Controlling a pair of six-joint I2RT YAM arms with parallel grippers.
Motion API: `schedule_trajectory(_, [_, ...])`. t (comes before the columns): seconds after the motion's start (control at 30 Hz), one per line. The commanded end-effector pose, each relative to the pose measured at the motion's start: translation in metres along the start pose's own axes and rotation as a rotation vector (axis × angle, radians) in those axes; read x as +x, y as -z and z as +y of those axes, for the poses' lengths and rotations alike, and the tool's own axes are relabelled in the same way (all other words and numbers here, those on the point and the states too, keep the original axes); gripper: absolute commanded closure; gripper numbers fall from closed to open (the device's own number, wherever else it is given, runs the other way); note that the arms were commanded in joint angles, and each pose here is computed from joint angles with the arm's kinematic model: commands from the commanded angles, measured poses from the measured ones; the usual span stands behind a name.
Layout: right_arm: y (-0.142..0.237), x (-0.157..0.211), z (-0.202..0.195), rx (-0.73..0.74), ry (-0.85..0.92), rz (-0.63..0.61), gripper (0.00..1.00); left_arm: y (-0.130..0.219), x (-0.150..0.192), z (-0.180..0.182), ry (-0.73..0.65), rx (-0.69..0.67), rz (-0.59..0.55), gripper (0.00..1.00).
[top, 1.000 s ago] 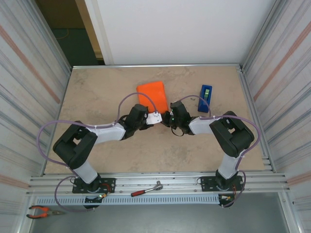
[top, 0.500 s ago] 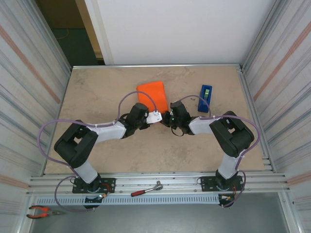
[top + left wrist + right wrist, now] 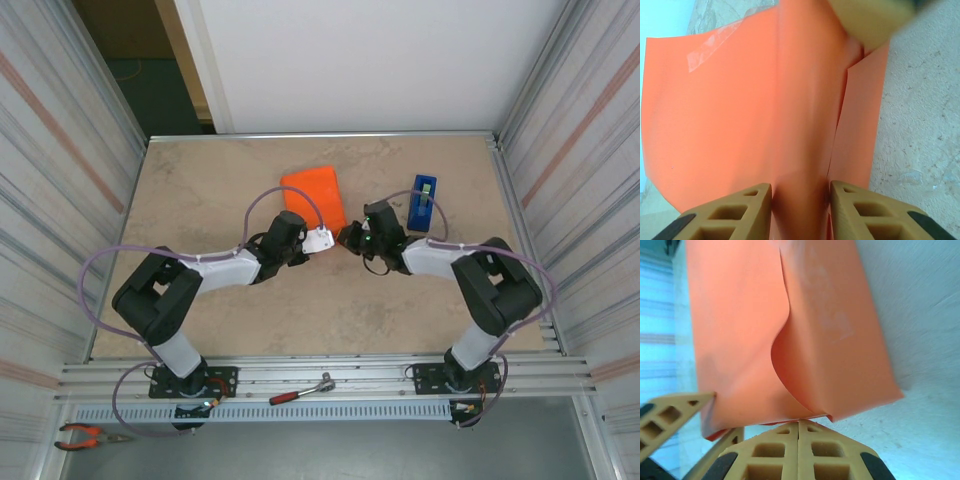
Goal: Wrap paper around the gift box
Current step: Fifth fold the wrapping paper around the gift box, then tear off the tape with the cutter.
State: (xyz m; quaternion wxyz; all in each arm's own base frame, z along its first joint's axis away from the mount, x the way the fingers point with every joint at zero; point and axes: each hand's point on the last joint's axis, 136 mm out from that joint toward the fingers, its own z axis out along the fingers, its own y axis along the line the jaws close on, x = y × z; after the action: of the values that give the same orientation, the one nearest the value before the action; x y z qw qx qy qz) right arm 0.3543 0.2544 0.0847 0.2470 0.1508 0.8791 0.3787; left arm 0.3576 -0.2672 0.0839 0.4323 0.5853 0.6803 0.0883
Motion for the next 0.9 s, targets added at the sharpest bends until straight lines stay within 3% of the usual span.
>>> schedule_trajectory(0.0, [0.027, -0.017, -0.023, 0.055, -0.027, -0.030, 1.00, -0.005, 0.012, -0.004, 0.020, 0.021, 0.049, 0.66])
schedule_trajectory(0.3, [0.108, -0.129, -0.062, 0.111, -0.143, -0.252, 0.50, -0.004, 0.015, -0.005, 0.027, 0.018, 0.057, 0.66])
schedule_trajectory(0.43, [0.131, -0.170, -0.085, 0.160, -0.196, -0.324, 0.38, -0.004, 0.015, -0.006, 0.028, 0.017, 0.057, 0.66])
schedule_trajectory(0.67, [0.121, -0.194, -0.111, 0.123, -0.227, -0.250, 0.37, -0.004, 0.018, -0.007, 0.024, 0.017, 0.063, 0.66])
schedule_trajectory(0.87, [0.109, -0.199, -0.122, 0.064, -0.235, -0.224, 0.52, -0.004, 0.019, -0.008, 0.027, 0.018, 0.070, 0.66])
